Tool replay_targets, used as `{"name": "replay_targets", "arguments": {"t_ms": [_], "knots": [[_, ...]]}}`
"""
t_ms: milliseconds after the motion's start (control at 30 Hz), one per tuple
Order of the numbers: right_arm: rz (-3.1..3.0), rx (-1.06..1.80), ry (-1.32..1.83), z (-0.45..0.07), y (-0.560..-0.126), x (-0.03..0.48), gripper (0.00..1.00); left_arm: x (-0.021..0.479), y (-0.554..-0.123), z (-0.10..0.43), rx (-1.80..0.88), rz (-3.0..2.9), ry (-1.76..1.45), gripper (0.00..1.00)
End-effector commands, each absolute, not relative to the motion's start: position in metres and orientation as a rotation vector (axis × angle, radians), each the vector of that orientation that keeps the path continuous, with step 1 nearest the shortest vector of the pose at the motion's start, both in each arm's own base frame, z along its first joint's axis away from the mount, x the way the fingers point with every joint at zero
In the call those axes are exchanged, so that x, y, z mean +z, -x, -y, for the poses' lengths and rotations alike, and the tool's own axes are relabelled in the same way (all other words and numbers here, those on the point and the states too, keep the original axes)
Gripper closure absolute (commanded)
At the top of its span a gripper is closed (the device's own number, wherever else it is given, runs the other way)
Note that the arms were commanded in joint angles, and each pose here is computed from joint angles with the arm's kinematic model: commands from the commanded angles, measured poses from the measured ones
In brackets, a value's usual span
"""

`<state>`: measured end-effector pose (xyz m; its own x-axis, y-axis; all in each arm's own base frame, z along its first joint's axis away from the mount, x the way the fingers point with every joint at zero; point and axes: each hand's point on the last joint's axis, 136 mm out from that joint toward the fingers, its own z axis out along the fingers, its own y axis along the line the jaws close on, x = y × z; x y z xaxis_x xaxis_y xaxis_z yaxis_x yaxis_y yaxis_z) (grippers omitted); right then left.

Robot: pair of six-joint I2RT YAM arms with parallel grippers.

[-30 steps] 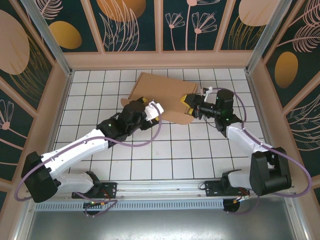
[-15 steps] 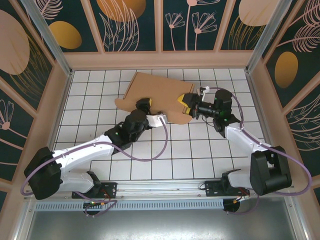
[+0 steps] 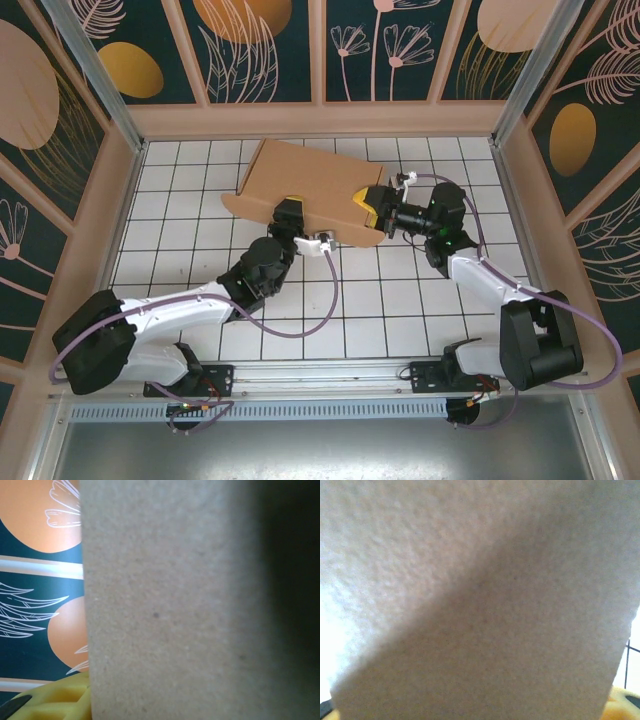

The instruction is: Fold the paper box

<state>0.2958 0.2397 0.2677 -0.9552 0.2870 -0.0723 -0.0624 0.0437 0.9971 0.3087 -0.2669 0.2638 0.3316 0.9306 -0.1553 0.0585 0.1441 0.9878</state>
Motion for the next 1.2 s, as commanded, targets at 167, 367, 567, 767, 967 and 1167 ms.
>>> {"name": "replay_targets", "arguments": {"t_ms": [167,367,567,767,967,1167], "knots": [[-2.062,1.788,-0.224,-0.196,-0.298,0.266,0.11,0.262,-0.286,0.261,0.764,-1.153,-1.392,0.61],[-2.111,1.278,-0.41,-0.13,-0.317,0.237,0.15,0.243,-0.261,0.265,0.465,-1.527,-1.564,0.58],[-2.217,1.167,-0.436,-0.123,-0.312,0.194,0.24,0.208,-0.222,0.279,0.156,-1.907,-1.736,0.56],[-2.279,1.067,-0.466,-0.115,-0.31,0.161,0.29,0.176,-0.206,0.286,0.083,-2.074,-1.852,0.57],[-2.351,1.154,-0.536,-0.13,-0.304,0.126,0.33,0.155,-0.196,0.294,0.026,-2.144,-1.948,0.49],[-2.399,1.204,-0.547,-0.144,-0.297,0.108,0.33,0.135,-0.204,0.307,0.027,-2.161,-2.002,0.43]]}}
